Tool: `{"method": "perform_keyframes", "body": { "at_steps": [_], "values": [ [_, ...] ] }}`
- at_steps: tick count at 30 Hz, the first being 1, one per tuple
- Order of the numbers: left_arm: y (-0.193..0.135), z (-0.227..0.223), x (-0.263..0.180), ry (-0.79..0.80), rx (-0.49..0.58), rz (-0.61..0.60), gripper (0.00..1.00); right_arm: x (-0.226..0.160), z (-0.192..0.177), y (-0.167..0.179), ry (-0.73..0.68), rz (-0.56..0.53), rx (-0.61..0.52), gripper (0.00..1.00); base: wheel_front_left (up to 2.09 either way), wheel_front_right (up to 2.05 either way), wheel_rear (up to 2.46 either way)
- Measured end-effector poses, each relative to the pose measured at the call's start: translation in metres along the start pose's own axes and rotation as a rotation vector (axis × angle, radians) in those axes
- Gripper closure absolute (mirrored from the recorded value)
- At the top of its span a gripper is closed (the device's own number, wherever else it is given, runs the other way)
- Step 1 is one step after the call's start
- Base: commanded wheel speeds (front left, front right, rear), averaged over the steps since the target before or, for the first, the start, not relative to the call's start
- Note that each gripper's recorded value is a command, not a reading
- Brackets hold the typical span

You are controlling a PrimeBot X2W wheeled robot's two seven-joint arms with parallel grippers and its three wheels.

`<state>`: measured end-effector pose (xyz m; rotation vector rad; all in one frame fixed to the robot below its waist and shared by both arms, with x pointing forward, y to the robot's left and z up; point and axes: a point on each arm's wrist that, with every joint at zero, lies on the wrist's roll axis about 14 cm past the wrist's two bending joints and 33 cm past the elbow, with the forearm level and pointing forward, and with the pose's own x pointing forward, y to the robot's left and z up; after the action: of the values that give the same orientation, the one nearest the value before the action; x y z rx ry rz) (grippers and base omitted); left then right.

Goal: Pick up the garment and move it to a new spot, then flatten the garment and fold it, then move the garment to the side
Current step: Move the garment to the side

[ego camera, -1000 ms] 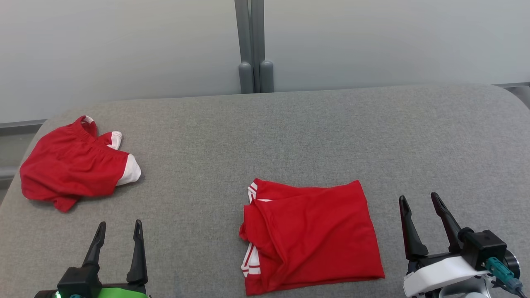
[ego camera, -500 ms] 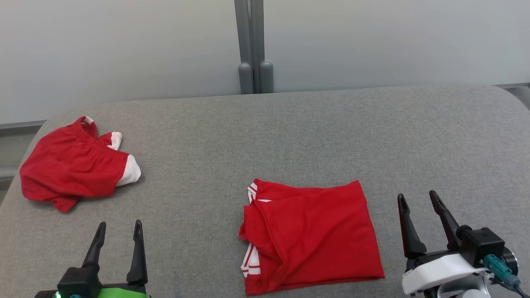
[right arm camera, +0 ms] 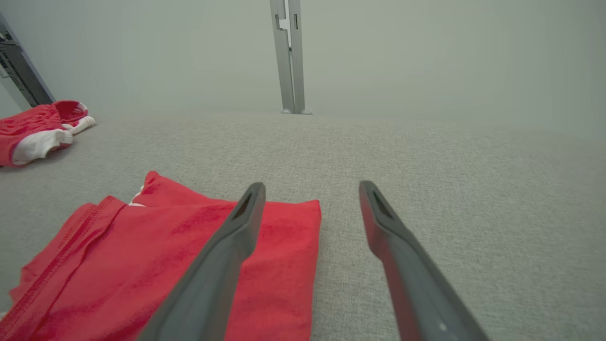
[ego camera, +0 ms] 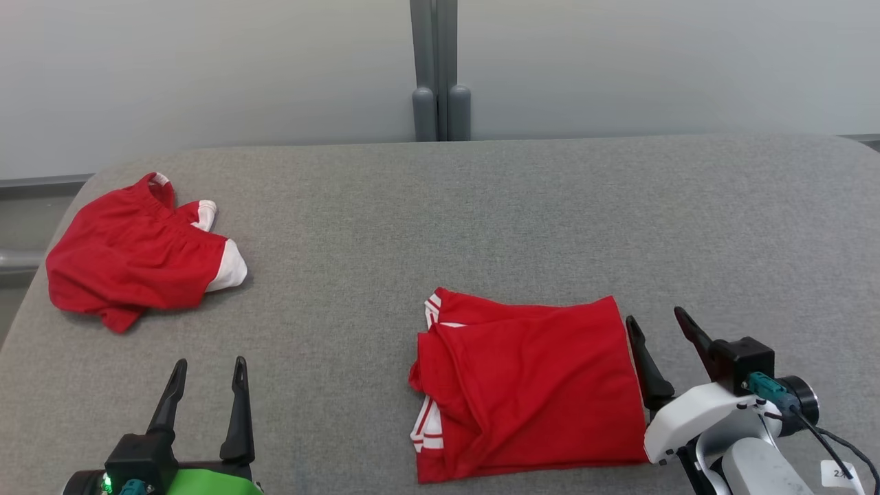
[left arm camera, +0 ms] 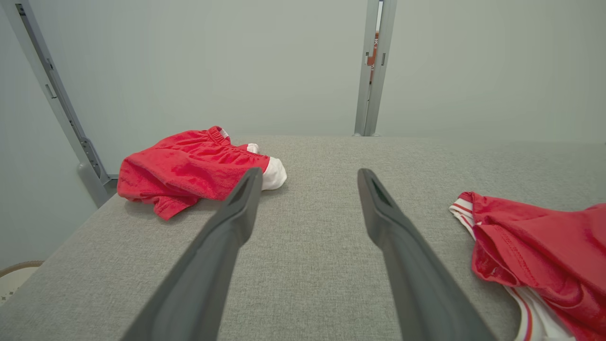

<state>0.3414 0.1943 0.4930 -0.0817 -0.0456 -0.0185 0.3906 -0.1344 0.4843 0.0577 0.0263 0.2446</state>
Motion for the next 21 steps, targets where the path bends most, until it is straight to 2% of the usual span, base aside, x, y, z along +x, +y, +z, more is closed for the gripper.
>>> {"method": "perform_keyframes", "body": {
  "at_steps": [11,16,17,18,21],
  "values": [
    [0.01,-0.009,0.005,0.028,-0.002,0.034,0.0,0.006,-0.082,0.011,0.272,0.03,0.033,0.0,0.0,0.0,0.0],
    [0.01,-0.011,0.01,0.037,-0.002,0.035,0.0,0.003,-0.106,0.018,0.349,0.04,0.055,0.0,0.0,0.0,0.0],
    [0.01,-0.012,0.01,0.039,-0.002,0.035,0.0,0.004,-0.108,0.022,0.356,0.047,0.066,0.54,0.0,0.0,0.0],
    [0.01,-0.012,0.011,0.04,-0.002,0.035,0.0,0.003,-0.11,0.024,0.362,0.049,0.074,1.0,0.0,0.0,0.0],
    [0.009,-0.012,0.013,0.038,-0.003,0.029,0.0,0.004,-0.111,0.029,0.367,0.06,0.083,1.0,0.0,0.0,0.0]
  ]
}}
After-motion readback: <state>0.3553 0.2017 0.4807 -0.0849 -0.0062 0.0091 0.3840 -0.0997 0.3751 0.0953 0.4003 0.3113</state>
